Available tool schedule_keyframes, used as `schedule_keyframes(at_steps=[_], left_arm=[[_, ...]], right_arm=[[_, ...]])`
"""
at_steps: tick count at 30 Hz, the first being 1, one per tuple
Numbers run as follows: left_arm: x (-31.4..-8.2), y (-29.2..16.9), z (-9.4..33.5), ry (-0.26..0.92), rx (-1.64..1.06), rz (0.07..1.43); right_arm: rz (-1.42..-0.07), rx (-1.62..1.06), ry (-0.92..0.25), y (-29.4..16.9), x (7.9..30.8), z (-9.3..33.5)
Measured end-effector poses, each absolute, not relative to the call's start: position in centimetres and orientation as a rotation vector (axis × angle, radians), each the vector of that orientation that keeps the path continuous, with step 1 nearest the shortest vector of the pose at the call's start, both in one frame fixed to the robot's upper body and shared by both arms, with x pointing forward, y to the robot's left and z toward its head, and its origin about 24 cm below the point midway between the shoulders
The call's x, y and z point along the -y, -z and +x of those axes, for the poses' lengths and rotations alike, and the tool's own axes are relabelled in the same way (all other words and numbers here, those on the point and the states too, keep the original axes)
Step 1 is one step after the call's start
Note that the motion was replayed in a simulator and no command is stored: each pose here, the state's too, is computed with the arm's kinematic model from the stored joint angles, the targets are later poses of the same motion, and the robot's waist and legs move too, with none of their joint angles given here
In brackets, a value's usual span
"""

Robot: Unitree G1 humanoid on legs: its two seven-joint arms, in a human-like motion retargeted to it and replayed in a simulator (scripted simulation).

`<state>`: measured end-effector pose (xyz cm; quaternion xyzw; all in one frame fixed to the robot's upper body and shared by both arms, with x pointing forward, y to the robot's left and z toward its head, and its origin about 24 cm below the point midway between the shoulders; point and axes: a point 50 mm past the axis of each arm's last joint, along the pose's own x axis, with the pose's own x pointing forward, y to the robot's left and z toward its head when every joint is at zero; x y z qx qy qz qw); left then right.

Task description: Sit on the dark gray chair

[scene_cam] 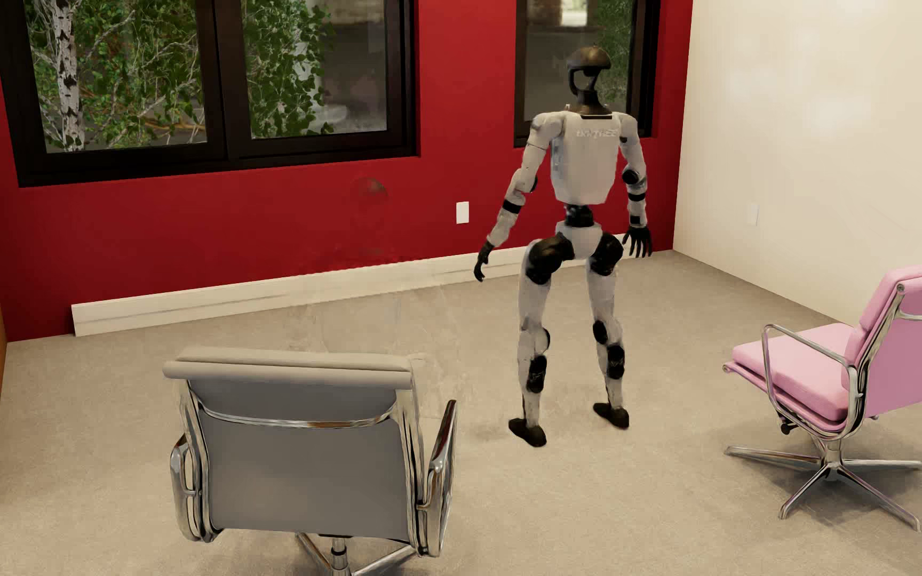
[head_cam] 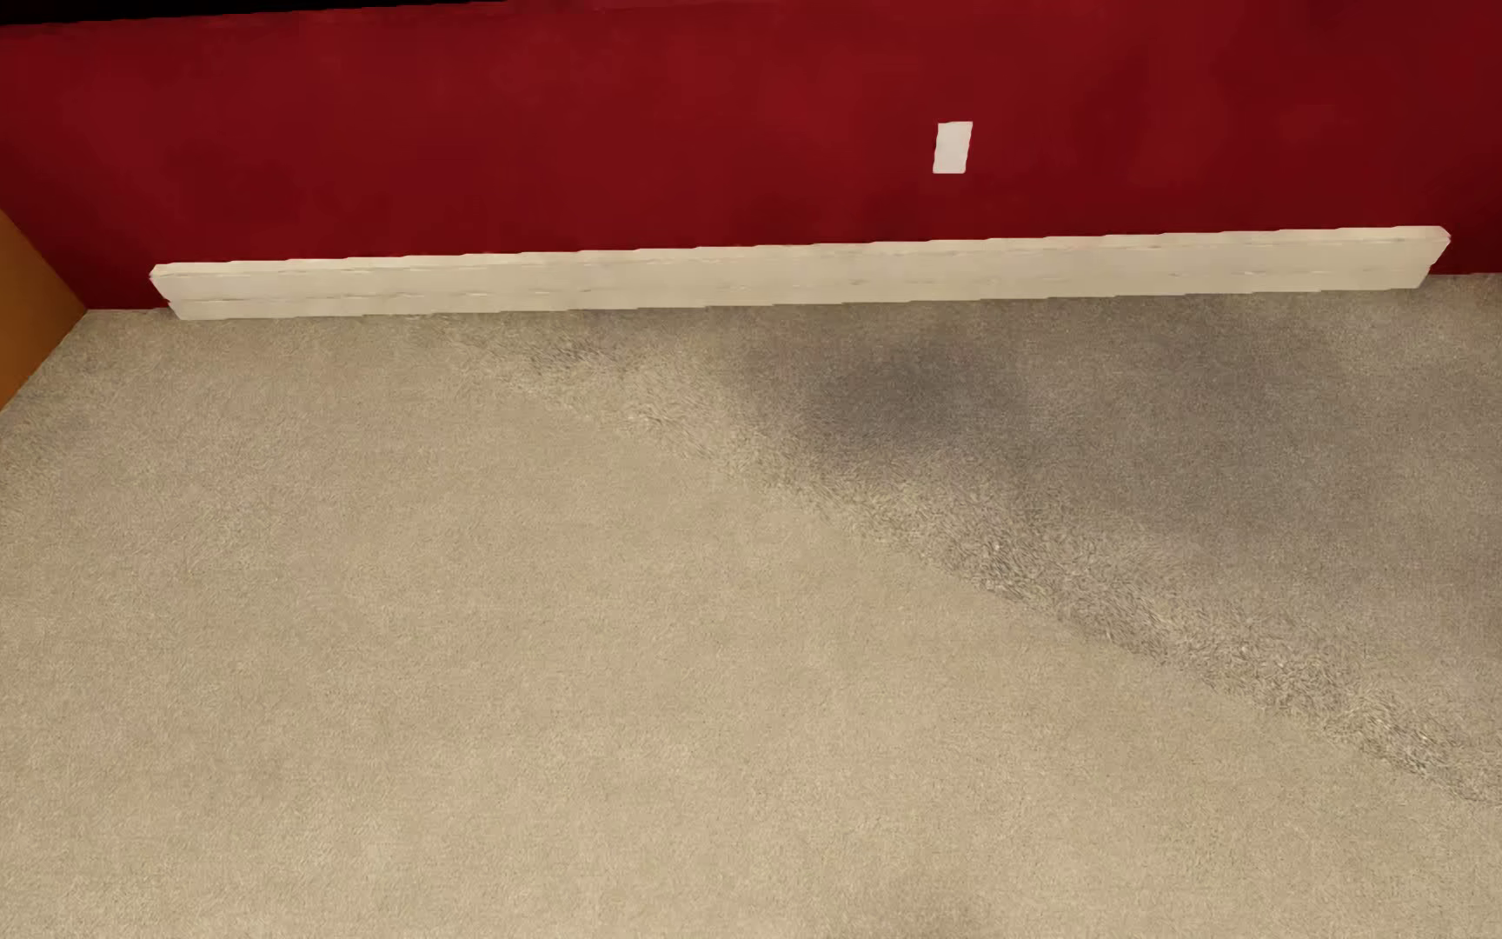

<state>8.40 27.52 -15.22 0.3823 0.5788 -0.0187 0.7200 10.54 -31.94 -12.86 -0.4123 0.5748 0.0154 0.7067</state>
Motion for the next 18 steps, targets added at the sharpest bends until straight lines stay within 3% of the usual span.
schedule_keyframes(at_steps=[4, 12, 15, 18], left_arm=[[-27.3, 15.4, 7.9, 0.083, -1.296, 0.857], [-27.4, 14.8, 10.2, 0.046, -1.218, 0.86], [-26.1, 14.9, 11.2, 0.08, -1.171, 0.847], [-25.7, 15.1, 11.1, 0.134, -1.18, 0.843]], right_arm=[[-0.914, -1.251, -0.041, 12.9, 31.6, 11.0], [-0.925, -1.236, -0.13, 13.2, 30.8, 10.8], [-0.988, -1.241, -0.185, 12.8, 31.7, 10.6], [-0.997, -1.222, -0.138, 12.1, 32.8, 10.8]])
